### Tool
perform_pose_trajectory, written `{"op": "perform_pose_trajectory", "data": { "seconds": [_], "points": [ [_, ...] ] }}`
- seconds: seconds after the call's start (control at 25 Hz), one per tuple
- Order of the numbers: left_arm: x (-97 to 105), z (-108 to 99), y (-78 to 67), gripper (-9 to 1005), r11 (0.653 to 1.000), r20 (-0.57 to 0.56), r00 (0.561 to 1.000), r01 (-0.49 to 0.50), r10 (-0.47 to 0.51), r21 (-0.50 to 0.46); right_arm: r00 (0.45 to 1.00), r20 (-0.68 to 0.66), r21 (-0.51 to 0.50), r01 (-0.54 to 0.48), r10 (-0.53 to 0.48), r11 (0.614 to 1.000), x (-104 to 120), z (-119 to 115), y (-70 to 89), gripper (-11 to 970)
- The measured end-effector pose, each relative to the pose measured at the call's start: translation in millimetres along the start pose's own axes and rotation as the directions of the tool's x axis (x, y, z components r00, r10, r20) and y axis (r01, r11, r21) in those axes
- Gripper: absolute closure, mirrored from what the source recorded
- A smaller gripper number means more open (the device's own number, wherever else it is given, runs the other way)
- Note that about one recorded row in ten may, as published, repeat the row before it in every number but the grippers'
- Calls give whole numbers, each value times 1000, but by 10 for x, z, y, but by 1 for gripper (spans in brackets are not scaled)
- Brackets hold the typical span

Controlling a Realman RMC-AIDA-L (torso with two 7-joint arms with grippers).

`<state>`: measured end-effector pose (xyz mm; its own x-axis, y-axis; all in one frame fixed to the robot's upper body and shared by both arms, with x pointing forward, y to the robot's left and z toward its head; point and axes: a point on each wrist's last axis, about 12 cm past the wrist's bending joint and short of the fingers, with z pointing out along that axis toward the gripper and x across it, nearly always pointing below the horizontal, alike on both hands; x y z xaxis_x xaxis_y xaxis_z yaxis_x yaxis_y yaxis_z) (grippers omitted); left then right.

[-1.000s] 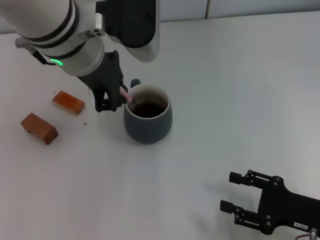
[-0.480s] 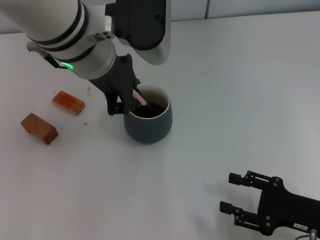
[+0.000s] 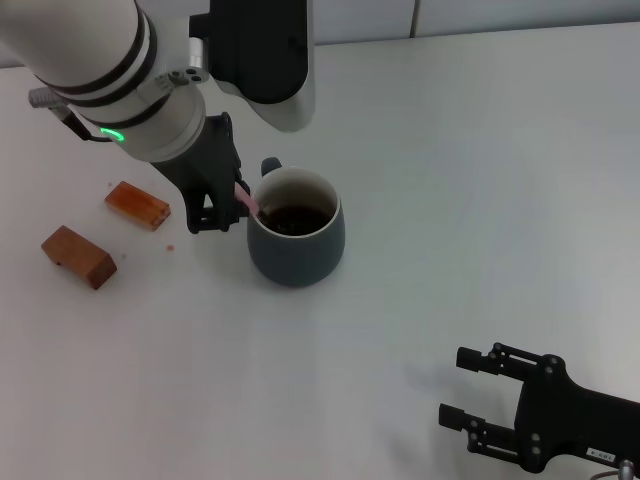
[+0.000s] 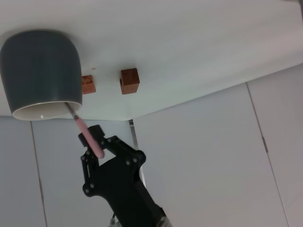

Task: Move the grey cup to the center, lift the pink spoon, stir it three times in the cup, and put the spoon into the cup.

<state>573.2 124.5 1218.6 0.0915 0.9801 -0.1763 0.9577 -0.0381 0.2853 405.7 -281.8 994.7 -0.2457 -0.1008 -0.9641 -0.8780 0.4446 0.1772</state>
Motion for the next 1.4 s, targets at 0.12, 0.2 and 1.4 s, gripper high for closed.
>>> {"op": "perform_pose_trajectory", "data": {
  "seconds": [0.12,0.2,1.4],
  "points": [
    [-37,-26,-35,869,1000,34,999,-13,13,17,1000,0,0,0,0,1000,0,0,0,255],
    [-66,-41,-43,869,1000,57,998,-20,19,17,1000,0,-1,0,0,1000,-1,1,-1,255],
    [465,-355,96,510,976,789,595,214,-151,26,1000,11,5,11,-11,1000,-33,-5,-33,255]
  ]
}}
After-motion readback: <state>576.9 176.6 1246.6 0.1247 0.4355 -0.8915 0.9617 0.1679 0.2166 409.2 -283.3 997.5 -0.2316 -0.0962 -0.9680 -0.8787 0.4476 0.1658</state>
